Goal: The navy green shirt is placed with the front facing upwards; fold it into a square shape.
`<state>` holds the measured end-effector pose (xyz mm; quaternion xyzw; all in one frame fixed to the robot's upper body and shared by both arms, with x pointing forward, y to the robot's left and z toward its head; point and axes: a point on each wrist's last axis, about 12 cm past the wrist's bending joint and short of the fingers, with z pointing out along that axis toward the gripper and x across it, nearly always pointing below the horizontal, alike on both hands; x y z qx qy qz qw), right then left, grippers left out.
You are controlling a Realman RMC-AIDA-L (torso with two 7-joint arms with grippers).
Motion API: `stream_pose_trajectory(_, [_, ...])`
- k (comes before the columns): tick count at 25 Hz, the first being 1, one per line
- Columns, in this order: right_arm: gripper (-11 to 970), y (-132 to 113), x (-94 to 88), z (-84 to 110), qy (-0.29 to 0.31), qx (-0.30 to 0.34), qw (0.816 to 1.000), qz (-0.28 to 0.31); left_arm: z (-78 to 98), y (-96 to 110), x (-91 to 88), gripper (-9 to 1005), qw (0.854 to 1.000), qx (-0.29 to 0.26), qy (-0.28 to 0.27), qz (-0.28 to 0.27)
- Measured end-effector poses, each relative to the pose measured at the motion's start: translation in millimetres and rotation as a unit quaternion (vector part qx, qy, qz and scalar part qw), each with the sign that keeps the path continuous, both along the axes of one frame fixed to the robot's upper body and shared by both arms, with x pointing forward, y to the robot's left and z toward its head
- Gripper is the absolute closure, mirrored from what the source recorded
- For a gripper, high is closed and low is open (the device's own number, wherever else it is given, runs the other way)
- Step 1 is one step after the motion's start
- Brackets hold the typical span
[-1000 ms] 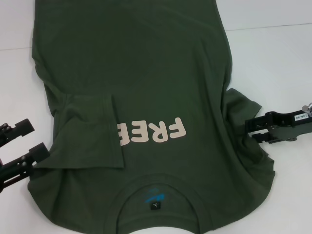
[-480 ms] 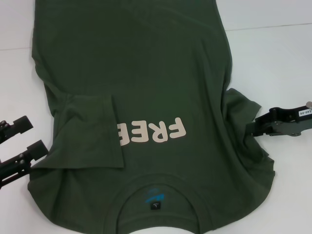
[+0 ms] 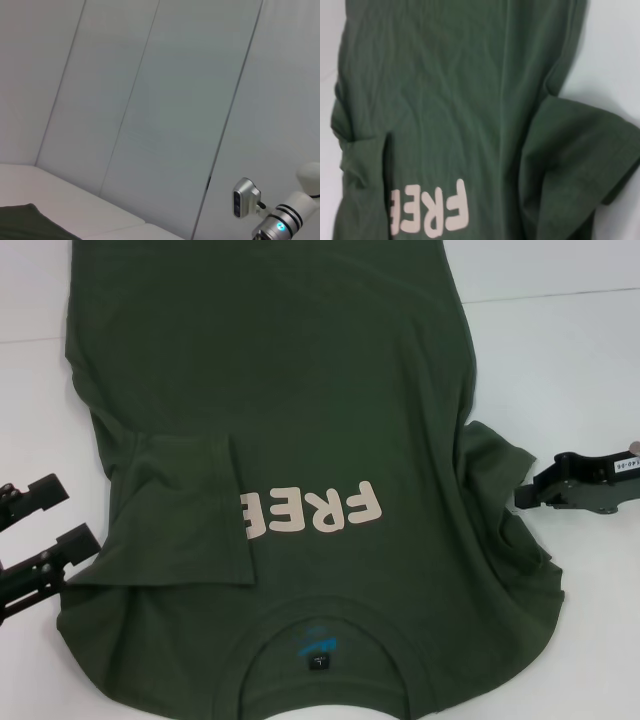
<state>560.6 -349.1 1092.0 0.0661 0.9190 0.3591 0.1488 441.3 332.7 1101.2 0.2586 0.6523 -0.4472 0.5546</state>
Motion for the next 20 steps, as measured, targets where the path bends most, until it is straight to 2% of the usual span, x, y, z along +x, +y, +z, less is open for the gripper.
stream_pose_trajectory(4, [959, -6.5, -3.0, 3.7, 0.002, 0.013, 1.000, -0.006, 0.1, 0.1, 0.2, 215, 1.000, 0.000, 0.000, 0.000])
stream_pose_trajectory(10, [847, -10.9, -8.9, 9.9, 0.013, 0.027, 0.999, 0.012, 0.8, -0.2, 0.5, 215, 1.000, -0.001, -0.002, -0.001])
stream_pose_trajectory(20, [520, -9.4, -10.4, 9.5, 0.027, 0.011, 0.999, 0.034, 0.8, -0.1, -0.7, 215, 1.000, -0.003, -0.003, 0.000])
